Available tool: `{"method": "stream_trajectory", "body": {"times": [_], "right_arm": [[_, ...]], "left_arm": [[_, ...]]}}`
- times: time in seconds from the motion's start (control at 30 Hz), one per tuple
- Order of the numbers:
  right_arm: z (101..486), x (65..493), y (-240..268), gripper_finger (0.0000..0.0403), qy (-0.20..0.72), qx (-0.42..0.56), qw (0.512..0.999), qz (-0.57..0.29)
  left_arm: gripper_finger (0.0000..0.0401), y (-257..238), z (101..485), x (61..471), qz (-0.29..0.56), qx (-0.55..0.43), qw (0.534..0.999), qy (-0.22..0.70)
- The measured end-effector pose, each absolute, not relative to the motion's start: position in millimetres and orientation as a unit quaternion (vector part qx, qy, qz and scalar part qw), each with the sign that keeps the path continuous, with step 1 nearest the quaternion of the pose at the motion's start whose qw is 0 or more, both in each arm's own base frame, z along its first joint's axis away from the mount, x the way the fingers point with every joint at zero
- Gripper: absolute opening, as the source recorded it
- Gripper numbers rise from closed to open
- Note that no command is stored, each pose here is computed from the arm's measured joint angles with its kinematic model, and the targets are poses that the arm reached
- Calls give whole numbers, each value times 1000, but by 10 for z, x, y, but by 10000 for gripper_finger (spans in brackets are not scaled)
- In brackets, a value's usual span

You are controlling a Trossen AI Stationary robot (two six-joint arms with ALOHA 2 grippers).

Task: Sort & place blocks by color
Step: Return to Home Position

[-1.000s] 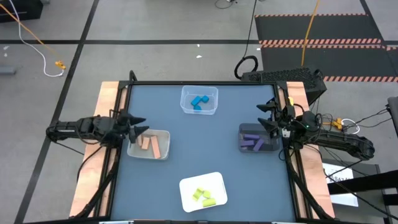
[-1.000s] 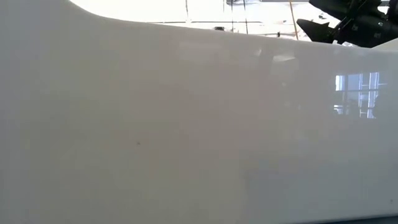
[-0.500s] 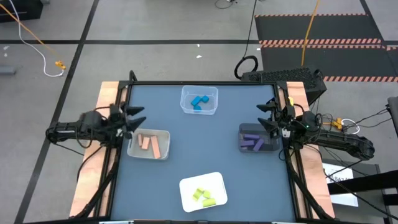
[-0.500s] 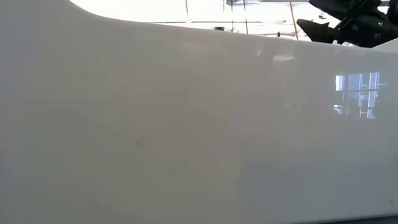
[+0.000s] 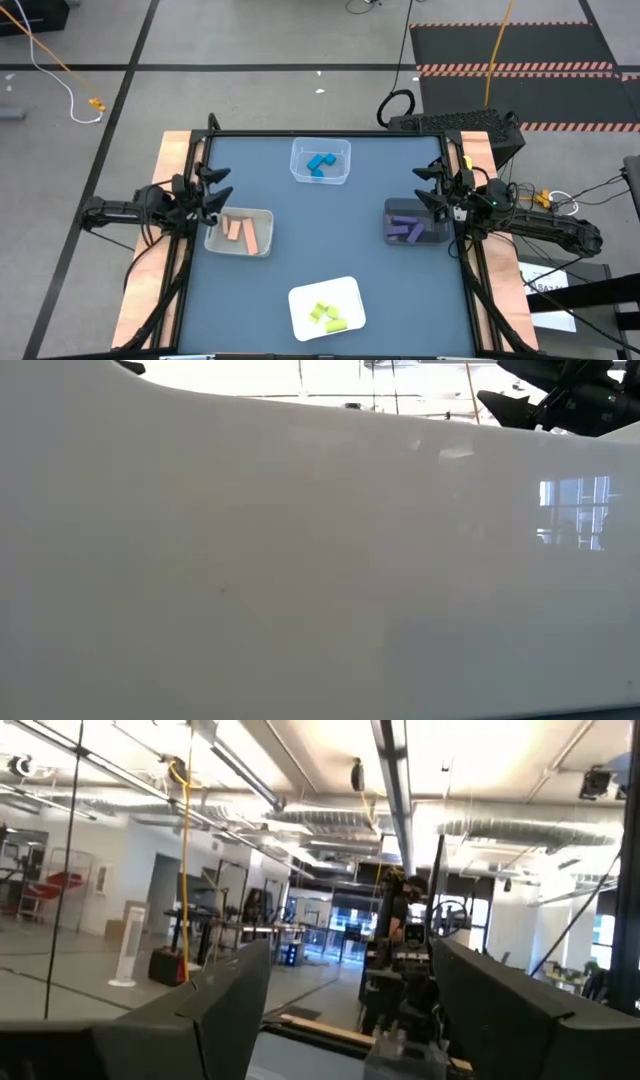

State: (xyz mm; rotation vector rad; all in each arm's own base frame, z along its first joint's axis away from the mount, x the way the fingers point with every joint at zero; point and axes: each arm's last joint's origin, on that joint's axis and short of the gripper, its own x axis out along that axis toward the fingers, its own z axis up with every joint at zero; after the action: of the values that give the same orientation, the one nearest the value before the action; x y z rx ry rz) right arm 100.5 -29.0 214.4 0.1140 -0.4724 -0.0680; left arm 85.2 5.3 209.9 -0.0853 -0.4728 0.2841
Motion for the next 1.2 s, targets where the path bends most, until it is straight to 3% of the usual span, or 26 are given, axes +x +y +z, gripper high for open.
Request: {"method": "stream_trajectory", "body": {"times": [0.2, 0.47, 0.63, 1.2], "right_arm": [[2144, 1005, -290, 286, -234, 57, 970, -34], [2144, 1005, -290, 286, -234, 56, 970, -34], [2144, 1005, -290, 286, -234, 56, 970, -34], [2144, 1005, -290, 286, -234, 57, 970, -33]], "left_arm": [[282, 66, 2052, 874, 149, -36, 966, -207], [285, 174, 1891, 911, 232, -10, 965, -119], [281, 242, 1891, 895, 274, 43, 955, -106], [283, 505, 1889, 778, 418, 48, 901, -102]]}}
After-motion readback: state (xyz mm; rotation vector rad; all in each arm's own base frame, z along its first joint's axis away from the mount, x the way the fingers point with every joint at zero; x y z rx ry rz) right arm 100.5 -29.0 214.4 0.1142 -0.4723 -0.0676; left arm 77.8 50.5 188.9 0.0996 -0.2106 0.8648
